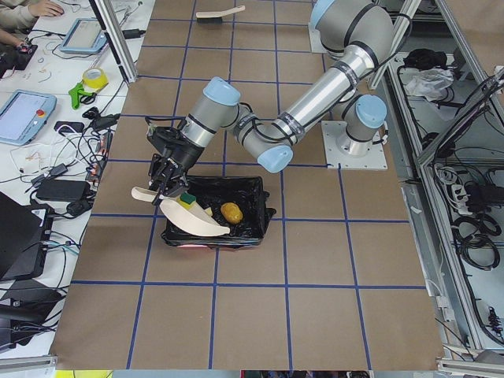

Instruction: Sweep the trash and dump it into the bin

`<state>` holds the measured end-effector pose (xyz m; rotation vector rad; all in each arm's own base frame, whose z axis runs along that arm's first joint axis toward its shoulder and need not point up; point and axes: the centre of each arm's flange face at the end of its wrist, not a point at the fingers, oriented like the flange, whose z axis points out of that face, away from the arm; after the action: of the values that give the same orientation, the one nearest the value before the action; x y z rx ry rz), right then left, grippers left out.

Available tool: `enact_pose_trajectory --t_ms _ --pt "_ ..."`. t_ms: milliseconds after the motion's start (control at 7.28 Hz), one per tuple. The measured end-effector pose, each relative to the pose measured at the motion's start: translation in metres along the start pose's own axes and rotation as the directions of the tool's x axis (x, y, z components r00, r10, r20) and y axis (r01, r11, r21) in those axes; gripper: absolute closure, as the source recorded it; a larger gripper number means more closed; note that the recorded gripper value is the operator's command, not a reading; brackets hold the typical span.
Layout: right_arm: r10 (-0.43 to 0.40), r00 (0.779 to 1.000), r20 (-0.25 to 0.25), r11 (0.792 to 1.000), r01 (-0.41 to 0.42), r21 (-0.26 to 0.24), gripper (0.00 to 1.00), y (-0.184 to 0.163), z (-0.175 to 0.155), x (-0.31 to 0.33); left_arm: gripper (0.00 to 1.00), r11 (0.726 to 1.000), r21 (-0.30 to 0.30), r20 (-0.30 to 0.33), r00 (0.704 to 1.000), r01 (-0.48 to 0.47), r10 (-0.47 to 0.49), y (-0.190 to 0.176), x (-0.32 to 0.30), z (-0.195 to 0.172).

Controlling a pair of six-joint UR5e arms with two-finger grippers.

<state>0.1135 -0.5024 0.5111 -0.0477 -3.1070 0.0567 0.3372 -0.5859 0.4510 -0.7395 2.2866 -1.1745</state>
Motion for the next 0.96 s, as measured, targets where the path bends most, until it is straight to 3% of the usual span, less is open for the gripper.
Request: enact_pose_trajectory --t_ms 412,961 --pt "-0.007 0.999 0.049 1.000 0.007 0.007 0.00 0.011 -0.006 -0.010 1.00 0.998 0.049 -0.003 0.999 -0.033 0.033 0.003 0.010 -0.008" --pt "-0.016 0.998 0.057 1.000 0.015 0.018 0.00 0.018 -0.009 -0.012 1.00 0.986 0.126 0.031 0.994 -0.109 0.106 0.000 0.034 -0.025"
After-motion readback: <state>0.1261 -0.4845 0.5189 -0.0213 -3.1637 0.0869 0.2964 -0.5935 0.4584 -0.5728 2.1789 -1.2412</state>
